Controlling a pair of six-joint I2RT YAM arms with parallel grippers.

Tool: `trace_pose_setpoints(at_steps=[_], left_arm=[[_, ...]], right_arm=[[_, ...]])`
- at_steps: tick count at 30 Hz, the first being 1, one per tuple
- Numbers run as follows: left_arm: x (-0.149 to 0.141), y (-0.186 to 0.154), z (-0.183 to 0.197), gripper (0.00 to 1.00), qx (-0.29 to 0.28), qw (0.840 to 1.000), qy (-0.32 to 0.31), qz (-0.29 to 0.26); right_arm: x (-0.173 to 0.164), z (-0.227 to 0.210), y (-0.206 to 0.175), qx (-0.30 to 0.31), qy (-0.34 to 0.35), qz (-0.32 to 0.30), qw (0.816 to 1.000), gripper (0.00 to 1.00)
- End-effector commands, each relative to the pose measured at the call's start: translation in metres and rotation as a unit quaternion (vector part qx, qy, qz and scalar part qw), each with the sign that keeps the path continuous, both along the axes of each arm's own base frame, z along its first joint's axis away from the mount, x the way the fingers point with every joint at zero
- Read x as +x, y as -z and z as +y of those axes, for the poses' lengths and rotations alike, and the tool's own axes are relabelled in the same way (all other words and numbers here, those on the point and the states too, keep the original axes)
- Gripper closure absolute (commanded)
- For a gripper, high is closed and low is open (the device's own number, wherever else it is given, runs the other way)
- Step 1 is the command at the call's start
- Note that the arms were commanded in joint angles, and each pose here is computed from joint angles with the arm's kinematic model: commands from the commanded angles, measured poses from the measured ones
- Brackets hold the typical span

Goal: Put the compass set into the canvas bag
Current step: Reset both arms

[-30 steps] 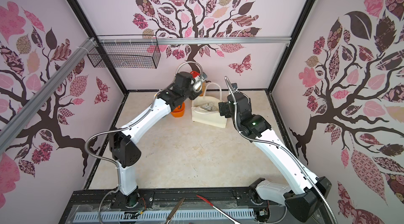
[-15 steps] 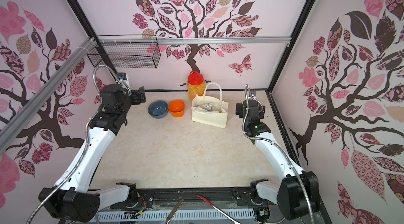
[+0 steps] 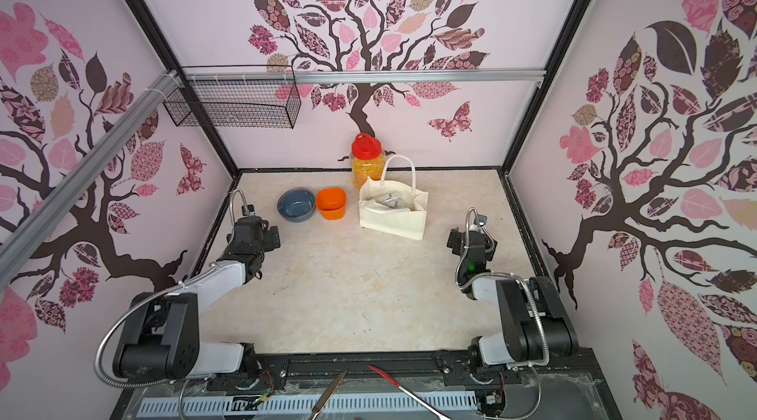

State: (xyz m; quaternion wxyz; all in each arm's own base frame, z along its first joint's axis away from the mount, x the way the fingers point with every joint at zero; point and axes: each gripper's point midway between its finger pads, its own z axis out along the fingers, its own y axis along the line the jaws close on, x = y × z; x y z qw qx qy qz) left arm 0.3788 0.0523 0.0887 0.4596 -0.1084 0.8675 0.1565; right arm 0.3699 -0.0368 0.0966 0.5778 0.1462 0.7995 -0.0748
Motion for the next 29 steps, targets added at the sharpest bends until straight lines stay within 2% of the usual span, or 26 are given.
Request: trace_pose_setpoints(at_steps=[1, 3, 5, 7, 8, 29], left_arm=[[0.016, -0.038, 0.006, 0.02, 0.003, 0.990, -0.014, -0.143], [0.015, -0.032, -0.002, 0.02, -0.001, 0.987, 0.013, -0.161], [0.013, -0.031, -0.005, 0.02, -0.003, 0.983, 0.025, -0.183], [0.014, -0.018, -0.015, 0.02, -0.011, 0.985, 0.056, -0.160], [0.016, -0.021, -0.015, 0.02, -0.008, 0.983, 0.056, -0.176], [0.016, -0.020, -0.015, 0.02, -0.009, 0.982, 0.057, -0.179]], right_arm=[[0.000, 0.021, -0.022, -0.004, -0.068, -0.089, 0.994, 0.00], [0.008, 0.036, -0.025, -0.017, -0.113, -0.103, 0.988, 0.00], [0.017, 0.039, -0.014, -0.012, -0.121, -0.052, 0.991, 0.00], [0.016, 0.037, -0.014, -0.014, -0.118, -0.057, 0.991, 0.00], [0.015, 0.038, -0.017, -0.015, -0.118, -0.068, 0.991, 0.00], [0.016, 0.038, -0.016, -0.013, -0.119, -0.066, 0.991, 0.00]])
